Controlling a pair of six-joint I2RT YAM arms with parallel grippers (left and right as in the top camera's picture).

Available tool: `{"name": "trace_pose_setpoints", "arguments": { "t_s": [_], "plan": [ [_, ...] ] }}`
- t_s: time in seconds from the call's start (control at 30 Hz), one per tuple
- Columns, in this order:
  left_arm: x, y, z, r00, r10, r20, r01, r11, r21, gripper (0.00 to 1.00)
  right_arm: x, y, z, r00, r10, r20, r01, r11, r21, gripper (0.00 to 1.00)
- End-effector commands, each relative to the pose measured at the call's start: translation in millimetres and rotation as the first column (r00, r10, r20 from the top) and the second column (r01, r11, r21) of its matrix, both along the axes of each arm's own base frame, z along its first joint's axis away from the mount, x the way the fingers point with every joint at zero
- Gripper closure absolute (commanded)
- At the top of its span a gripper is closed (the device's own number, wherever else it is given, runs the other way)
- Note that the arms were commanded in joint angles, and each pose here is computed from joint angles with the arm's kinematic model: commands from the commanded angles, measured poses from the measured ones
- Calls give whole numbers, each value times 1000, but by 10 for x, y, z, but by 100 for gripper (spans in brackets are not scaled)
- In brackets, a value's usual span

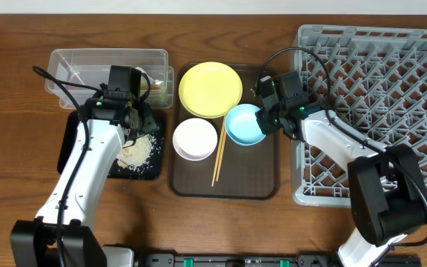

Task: Sort waste into correct bins and load items into the dishwasher rack
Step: 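Reach the right gripper to the light-blue bowl and grasp its rim, then lift the light-blue bowl right and lower it into the dish rack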

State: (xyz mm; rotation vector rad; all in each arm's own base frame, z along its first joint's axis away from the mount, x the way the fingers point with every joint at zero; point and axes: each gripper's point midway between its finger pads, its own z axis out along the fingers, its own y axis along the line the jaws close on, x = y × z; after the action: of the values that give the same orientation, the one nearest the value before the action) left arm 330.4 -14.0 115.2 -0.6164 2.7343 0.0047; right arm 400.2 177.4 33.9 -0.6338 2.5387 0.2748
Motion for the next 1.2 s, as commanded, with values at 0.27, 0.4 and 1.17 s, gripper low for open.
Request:
{"name": "trace_pose_setpoints", "arguments": {
  "t_s": [0.27, 0.4, 1.17],
  "plan": [
    [11, 33, 16, 1000, 20, 7, -20, 1000, 6, 37, 330, -617, 1360, 908, -165, 385, 208, 975, -72, 99],
    [11, 33, 16, 1000, 20, 7, -20, 1000, 6, 37, 469, -972, 1737, 827, -178, 533, 302, 941, -154, 99],
    [18, 32, 19, 1000, 20, 10, -20, 1000, 5, 36, 1168, -2327, 1885, 674, -4, 739, 583, 618, -528, 99]
  ]
}}
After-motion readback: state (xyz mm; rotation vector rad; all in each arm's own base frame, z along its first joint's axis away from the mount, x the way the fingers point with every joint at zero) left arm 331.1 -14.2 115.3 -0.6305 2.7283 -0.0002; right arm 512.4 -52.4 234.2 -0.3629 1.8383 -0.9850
